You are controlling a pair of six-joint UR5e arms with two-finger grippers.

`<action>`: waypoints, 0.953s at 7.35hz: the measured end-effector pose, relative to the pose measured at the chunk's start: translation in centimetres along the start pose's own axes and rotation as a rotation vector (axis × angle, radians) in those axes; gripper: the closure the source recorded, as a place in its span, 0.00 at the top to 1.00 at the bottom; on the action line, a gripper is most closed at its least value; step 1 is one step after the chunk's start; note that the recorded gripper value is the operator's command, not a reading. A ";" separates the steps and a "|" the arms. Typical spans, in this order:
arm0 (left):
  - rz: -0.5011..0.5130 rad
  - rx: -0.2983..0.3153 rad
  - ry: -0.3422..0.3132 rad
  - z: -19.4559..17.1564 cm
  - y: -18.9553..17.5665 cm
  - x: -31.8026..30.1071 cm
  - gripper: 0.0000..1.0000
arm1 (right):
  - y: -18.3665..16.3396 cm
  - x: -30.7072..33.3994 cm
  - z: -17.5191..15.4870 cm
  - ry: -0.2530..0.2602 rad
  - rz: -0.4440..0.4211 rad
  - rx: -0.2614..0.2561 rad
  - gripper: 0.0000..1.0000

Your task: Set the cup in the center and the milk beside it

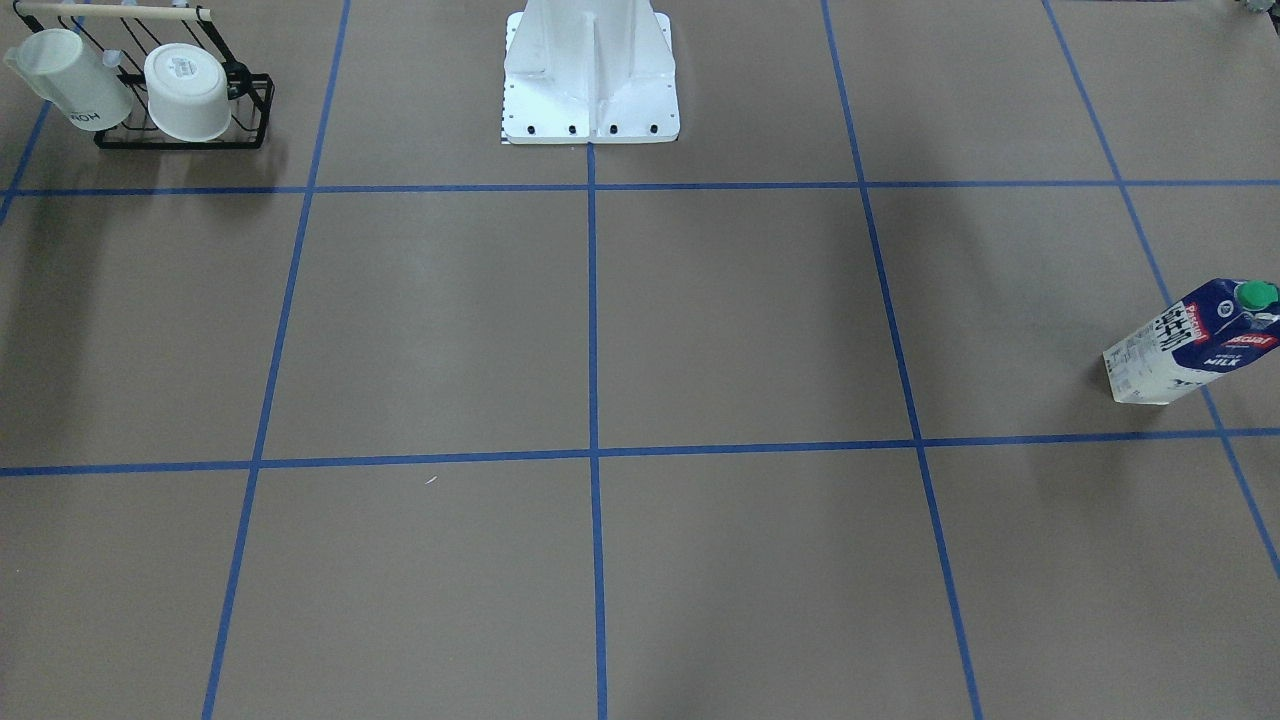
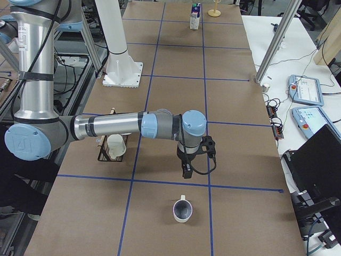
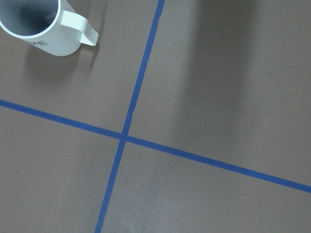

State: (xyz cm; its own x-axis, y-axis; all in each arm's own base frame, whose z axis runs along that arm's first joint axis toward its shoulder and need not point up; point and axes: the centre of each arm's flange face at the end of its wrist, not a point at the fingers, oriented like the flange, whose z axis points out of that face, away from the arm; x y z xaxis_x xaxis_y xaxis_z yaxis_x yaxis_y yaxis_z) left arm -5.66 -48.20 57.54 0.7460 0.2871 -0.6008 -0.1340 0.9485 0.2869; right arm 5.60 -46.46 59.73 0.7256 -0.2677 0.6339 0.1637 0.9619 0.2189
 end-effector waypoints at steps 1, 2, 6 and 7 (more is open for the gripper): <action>0.031 0.035 -0.022 -0.8 -1.2 0.3 0.98 | -0.1 0.0 -0.1 0.009 -0.024 0.035 1.00; 0.072 0.084 -0.035 -1.9 -3.1 1.0 0.98 | 0.2 0.4 0.4 0.010 -0.026 0.041 1.00; 0.129 0.147 -0.037 -3.4 -4.9 2.1 0.98 | 3.8 7.3 8.2 0.016 -0.030 0.042 1.00; 0.130 0.148 -0.037 -3.4 -5.0 2.2 0.98 | 4.7 9.6 10.1 0.024 -0.027 0.050 1.00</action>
State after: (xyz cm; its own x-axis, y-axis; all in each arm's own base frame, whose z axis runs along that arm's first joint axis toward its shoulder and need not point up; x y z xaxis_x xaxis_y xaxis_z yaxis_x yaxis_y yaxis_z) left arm -5.60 -51.83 52.30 0.7527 0.3984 -0.5241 -0.1355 0.8728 0.4689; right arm 6.62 -45.09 74.35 0.7373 -0.2916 0.6094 0.1506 0.9503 0.2725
